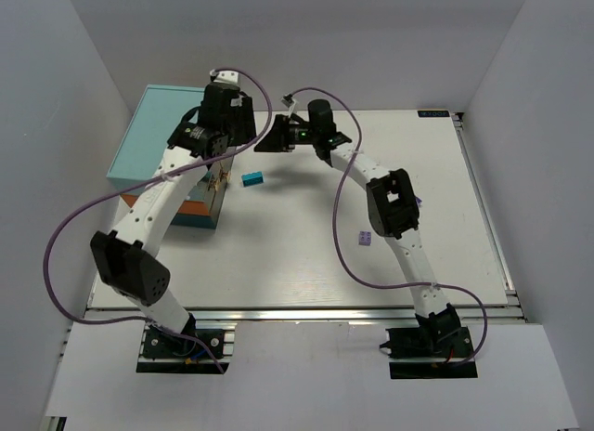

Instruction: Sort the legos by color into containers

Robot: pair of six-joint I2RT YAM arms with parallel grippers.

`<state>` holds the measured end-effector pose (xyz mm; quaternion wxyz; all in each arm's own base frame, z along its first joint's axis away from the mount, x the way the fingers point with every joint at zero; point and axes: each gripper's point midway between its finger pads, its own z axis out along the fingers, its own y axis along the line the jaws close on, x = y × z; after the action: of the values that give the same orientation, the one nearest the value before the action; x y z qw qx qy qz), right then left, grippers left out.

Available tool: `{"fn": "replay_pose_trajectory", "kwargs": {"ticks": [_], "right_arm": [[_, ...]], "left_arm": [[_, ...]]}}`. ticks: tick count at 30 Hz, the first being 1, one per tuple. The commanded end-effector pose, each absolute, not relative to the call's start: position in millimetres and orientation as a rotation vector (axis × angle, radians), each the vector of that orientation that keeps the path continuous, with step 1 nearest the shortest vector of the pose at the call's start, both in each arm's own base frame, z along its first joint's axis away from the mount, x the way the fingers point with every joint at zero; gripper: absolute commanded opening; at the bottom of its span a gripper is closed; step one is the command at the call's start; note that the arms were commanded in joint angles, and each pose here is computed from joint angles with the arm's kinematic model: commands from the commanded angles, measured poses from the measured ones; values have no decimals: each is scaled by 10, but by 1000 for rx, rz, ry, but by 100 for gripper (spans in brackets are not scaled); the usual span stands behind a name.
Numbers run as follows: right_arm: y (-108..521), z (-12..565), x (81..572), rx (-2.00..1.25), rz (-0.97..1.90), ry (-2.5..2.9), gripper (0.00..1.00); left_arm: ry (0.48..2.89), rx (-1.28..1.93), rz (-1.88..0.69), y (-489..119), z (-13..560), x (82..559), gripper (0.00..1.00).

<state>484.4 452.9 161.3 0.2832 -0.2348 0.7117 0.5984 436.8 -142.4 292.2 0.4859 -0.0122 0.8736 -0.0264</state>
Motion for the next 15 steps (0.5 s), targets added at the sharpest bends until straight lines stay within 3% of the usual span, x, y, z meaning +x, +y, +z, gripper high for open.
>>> {"fn": "replay_pose_trajectory", "kwargs": {"ticks": [1, 6, 15], "right_arm": [[4845, 1941, 4747, -600, 1674, 1768, 71], [5084, 1843, 4894, -510, 1628, 1721, 79], [5261, 1715, 4995, -464, 1573, 1634, 77]], "left_arm": [[2015, -145, -78, -1151, 3519, 4036, 73], [1962, -217, -136, -1052, 3724, 3764, 77], [1981, -226, -134, -984, 3639, 3591, 77]]}}
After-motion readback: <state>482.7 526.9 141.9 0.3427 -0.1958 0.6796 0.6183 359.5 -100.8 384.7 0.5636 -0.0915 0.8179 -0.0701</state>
